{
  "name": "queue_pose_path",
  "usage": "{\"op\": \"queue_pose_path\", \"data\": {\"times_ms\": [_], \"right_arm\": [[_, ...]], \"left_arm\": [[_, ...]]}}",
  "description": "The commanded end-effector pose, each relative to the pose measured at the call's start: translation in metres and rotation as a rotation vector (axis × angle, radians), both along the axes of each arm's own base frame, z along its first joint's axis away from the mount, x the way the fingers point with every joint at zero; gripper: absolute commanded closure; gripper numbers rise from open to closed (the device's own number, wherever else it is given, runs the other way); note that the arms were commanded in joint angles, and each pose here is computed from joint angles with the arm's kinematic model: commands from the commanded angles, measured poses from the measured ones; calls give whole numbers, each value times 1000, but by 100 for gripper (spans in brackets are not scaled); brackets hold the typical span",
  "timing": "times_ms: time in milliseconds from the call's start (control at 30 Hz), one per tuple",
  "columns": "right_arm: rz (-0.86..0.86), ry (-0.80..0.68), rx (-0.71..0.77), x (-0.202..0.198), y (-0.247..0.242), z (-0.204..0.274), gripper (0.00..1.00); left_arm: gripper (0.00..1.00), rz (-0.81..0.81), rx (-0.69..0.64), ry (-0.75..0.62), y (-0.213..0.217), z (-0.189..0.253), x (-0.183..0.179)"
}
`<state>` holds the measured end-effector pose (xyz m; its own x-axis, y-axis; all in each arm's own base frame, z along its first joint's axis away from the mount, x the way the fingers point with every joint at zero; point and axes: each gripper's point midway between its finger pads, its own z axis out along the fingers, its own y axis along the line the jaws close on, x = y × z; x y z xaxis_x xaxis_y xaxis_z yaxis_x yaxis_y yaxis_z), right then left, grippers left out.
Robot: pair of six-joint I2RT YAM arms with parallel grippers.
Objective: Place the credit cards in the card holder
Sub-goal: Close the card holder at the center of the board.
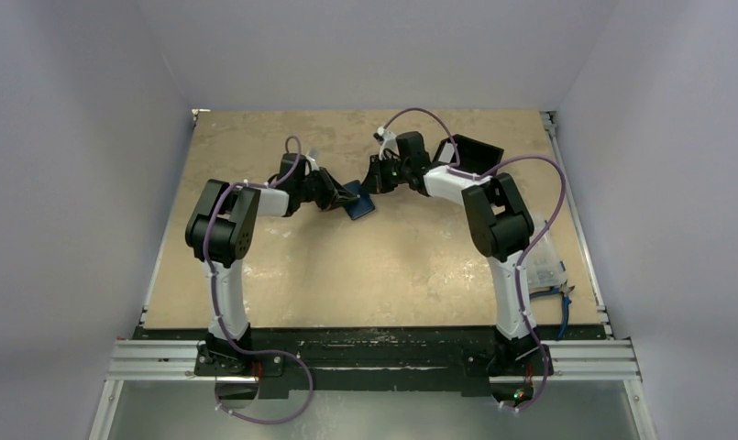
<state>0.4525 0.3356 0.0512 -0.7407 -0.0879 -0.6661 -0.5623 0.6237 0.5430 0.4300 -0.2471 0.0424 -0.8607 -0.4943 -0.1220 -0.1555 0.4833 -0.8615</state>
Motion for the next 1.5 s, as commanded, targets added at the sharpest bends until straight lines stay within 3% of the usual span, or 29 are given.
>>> {"op": "queue_pose_path", "data": {"times_ms": [0, 133, 300, 467, 733, 867, 967, 1167, 1467], "right_arm": [[78, 22, -112, -27, -6, -24, 87], [89, 65, 18, -29, 3, -12, 84], [85, 124, 81, -27, 3, -14, 76], [69, 143, 128, -23, -1, -11, 76], [38, 148, 102, -16, -3, -16, 87], [40, 158, 100, -17, -2, -18, 100], [54, 180, 120, -21, 0, -17, 100], [51, 225, 181, -23, 6, -14, 86], [37, 245, 193, -21, 8, -16, 78]], "left_arm": [[93, 46, 47, 111, 15, -39, -12], [94, 46, 40, 114, 15, -39, -13], [94, 48, 39, 110, 18, -37, -12], [94, 51, 38, 107, 19, -36, -11], [95, 52, 48, 95, 20, -33, -10], [95, 40, 44, 74, 19, -27, -7], [95, 35, 45, 66, 18, -24, -6], [96, 33, 45, 65, 18, -23, -7], [96, 30, 45, 61, 18, -22, -7]]}}
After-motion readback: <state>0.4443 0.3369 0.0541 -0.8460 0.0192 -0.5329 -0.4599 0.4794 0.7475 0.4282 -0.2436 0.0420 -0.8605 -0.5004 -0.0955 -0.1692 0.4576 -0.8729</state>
